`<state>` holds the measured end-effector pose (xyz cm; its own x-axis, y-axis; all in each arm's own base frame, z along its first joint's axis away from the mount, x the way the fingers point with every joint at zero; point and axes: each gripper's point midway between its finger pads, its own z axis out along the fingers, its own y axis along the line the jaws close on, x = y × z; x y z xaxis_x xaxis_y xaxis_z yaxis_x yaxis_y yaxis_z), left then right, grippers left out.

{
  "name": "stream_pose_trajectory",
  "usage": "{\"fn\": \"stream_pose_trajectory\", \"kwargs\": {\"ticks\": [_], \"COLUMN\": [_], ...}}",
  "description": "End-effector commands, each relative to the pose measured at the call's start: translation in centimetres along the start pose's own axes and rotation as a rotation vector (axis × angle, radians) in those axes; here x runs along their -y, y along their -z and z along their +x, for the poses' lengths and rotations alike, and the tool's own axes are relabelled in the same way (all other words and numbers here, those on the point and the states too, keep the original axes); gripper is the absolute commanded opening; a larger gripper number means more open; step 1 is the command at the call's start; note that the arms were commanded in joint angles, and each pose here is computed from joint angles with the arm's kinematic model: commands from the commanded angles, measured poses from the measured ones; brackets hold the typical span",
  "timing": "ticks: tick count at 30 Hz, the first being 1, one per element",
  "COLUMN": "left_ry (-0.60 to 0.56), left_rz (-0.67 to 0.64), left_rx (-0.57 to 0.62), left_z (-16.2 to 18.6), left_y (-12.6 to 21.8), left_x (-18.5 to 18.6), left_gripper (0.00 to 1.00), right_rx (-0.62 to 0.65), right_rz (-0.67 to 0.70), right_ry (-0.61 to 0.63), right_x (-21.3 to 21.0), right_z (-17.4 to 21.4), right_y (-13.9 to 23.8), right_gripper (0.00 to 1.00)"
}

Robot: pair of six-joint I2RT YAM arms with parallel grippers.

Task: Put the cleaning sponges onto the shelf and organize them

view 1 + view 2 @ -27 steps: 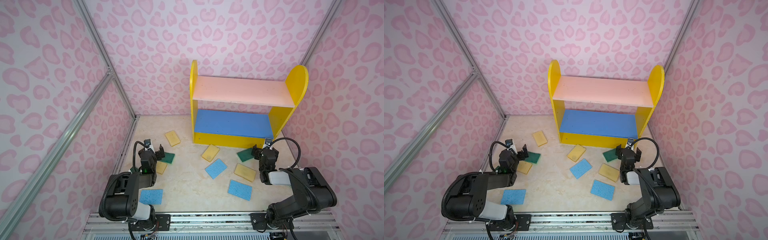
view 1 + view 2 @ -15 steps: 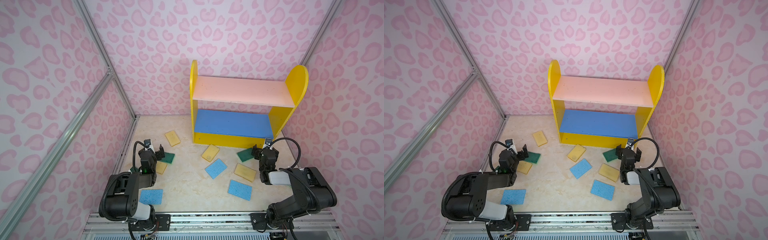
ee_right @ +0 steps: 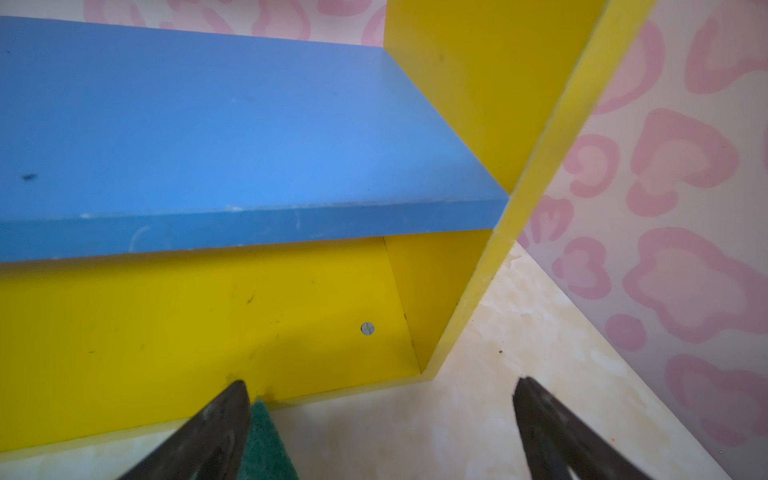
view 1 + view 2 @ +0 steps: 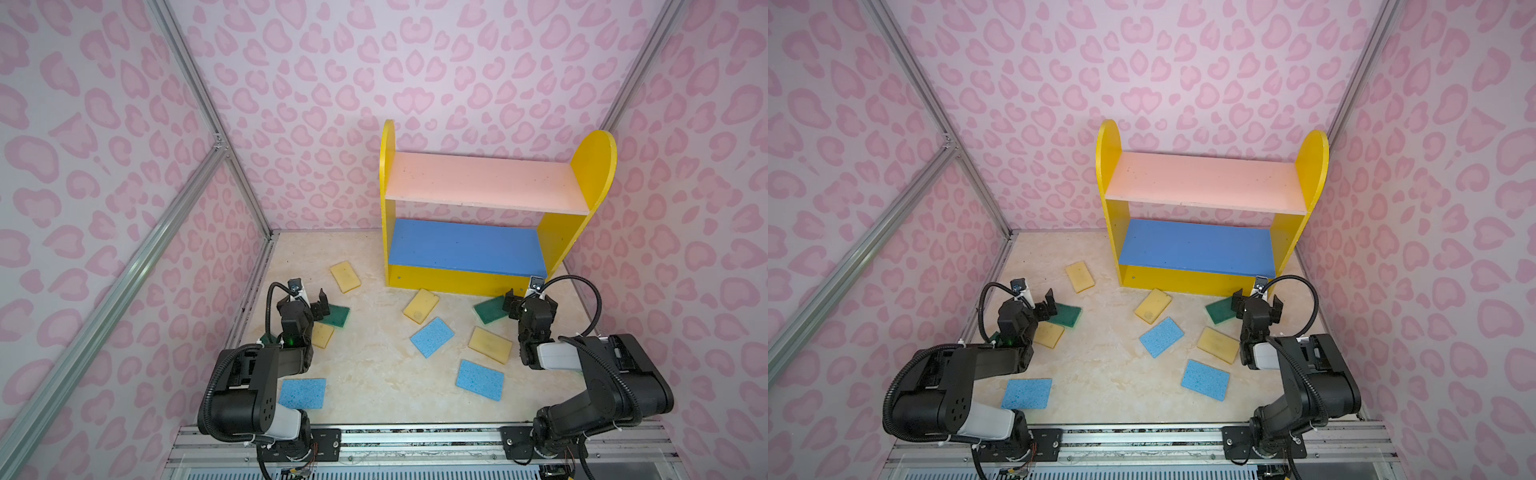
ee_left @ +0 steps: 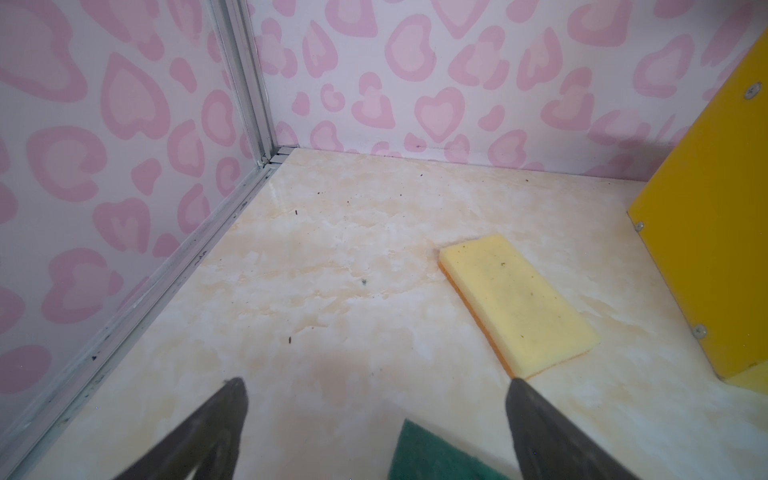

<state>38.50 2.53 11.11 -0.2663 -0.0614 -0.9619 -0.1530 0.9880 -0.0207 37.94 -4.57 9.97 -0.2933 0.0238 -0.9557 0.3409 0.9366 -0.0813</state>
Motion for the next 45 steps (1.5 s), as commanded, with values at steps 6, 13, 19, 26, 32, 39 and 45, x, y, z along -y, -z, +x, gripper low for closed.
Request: {"fn": "stream_pose_trajectory", "kwargs": {"ticks": [6, 13, 19, 26, 32, 39, 45], "left_ry": [0.004, 0.006, 0.018, 0.094, 0.160, 0.011, -0.013], "left_rz": [0.002, -0.066, -0.059, 0.058, 0.257, 0.432, 0.577], "left_rx": [0.022, -0.050, -0.097, -0.193, -0.220, -0.404, -0.570], "left_z": [-0.6, -1.7, -5.1, -8.2, -9.6, -2.8, 2.8], "left_y": [-0.1, -0.6, 0.6, 3.9, 8.9, 12.2, 12.8], "left_x": [0.0, -0.9, -0.5, 3.0, 9.8, 17.2, 21.3], "left_gripper": [0.98, 0.98, 1.00, 0.98, 0.98, 0.93, 0.77], "right_rx": [0.014, 0.073, -0.079, -0.123, -0.144, -0.249, -0.324], "right_rz": [0.002, 0.029, 0.070, -0.004, -0.267, -0.455, -0.529], "right_ry": [-0.015, 0.002, -0.067, -0.226, -0.388, -0.440, -0.550], "right_x": [0.0, 0.1, 0.2, -0.2, -3.4, -6.1, -7.1], "right_z": [-0.3, -2.3, -4.8, -7.0, -6.4, -4.2, -0.8], "right_y": [0.0, 1.1, 2.3, 6.0, 10.6, 14.3, 15.3], "right_gripper": [1.00, 1.00, 1.00, 0.96, 0.94, 0.91, 0.90]}}
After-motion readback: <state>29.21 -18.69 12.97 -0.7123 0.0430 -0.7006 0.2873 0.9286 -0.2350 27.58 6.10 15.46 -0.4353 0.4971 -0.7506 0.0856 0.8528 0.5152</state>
